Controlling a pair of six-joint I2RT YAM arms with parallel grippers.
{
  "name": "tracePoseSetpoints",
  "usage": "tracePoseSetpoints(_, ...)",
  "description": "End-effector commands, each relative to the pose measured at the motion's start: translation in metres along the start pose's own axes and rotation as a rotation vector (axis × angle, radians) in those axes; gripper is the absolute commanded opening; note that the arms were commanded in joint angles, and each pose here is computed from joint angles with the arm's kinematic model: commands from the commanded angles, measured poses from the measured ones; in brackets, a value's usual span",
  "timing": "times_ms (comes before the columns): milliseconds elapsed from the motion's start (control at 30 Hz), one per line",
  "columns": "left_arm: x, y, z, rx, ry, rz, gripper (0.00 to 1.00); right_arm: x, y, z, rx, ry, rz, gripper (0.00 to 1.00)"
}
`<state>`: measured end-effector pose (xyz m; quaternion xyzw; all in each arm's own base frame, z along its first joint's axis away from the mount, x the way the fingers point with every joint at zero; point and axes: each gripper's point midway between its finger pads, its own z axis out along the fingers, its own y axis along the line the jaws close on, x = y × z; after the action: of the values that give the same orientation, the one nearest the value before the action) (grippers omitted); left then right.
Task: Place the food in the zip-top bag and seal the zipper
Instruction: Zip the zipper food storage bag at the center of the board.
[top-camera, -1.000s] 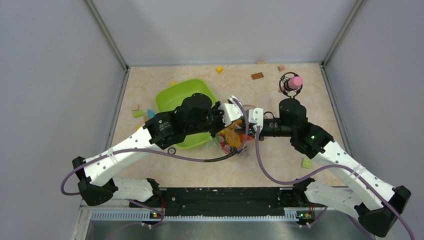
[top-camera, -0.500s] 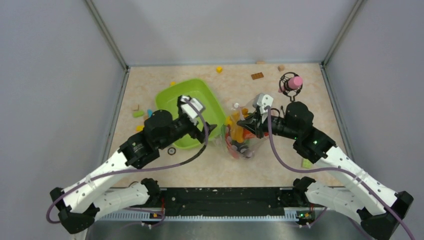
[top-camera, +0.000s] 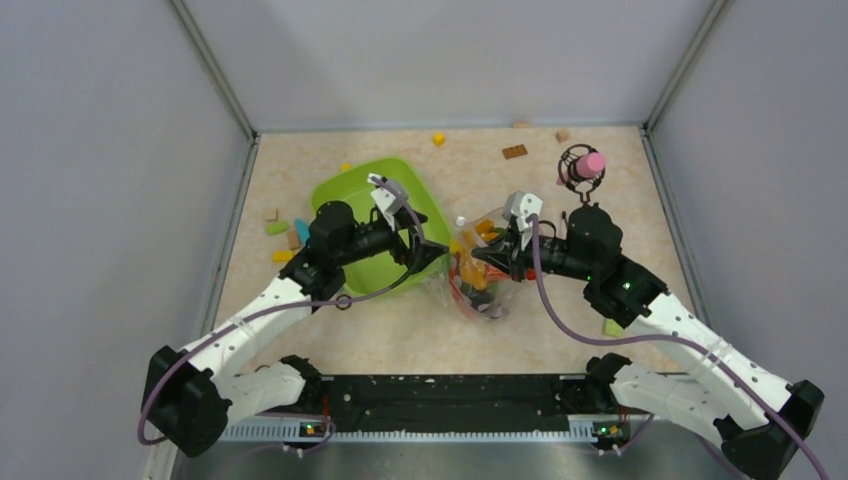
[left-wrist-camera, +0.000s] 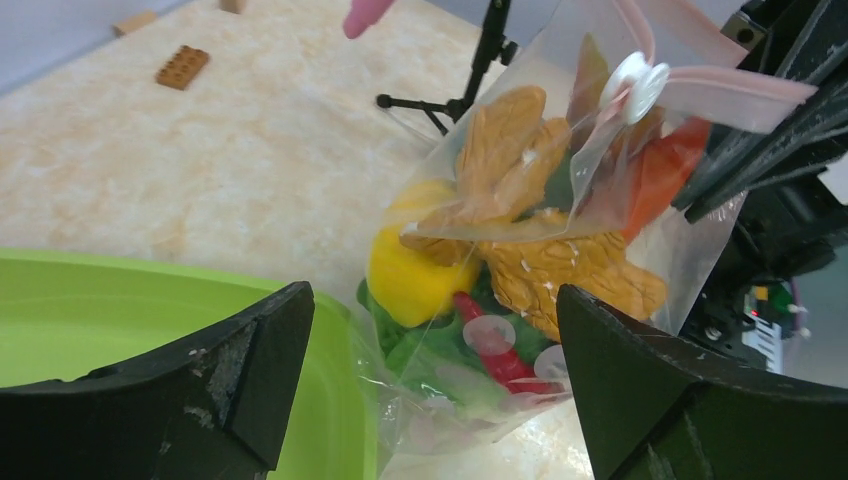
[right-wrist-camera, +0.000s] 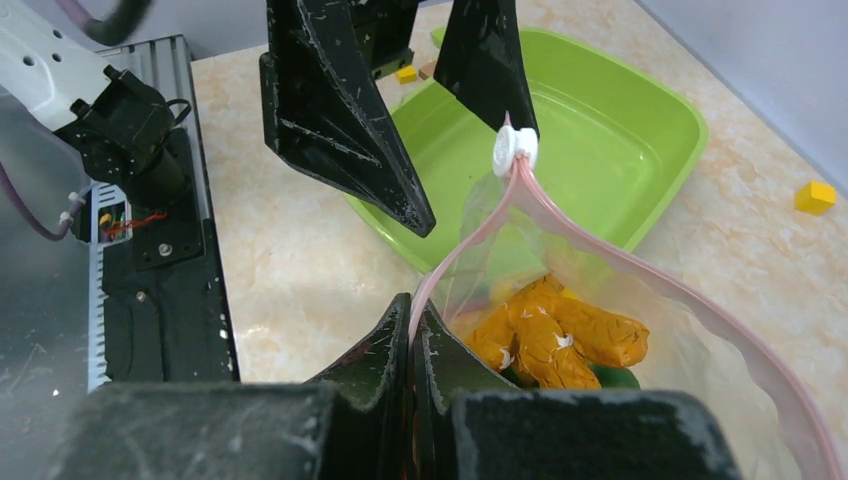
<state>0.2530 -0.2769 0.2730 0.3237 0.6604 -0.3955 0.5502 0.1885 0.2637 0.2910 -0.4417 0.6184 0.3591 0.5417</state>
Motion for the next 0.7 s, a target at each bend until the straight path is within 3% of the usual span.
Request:
tracePoseSetpoints(0, -0.035, -0.031, -0.004, 0.266, -0.148, 0.05, 0.95, -0.005, 0.001, -0.002, -0.004, -0.001, -0.005, 0.0)
tracePoseSetpoints(133, -0.036, -0.039, -0.005, 0.384, -0.148, 0.057, 0.94, -0.006, -0.002, -0.004, 0.016, 0.004, -0.006, 0.0)
tracePoseSetpoints(467, -0.041, -0.027, 0.012, 0.395, -0.14, 0.02, 0.94, -0.012, -0.009, 0.0, 0.05, -0.021, 0.03, 0.0)
tracePoseSetpoints(667, -0.048, -0.032, 0.019, 0.473, -0.15, 0.015, 0.82, -0.016, -0.005, -0.001, 0.036, -0.032, 0.043, 0.0)
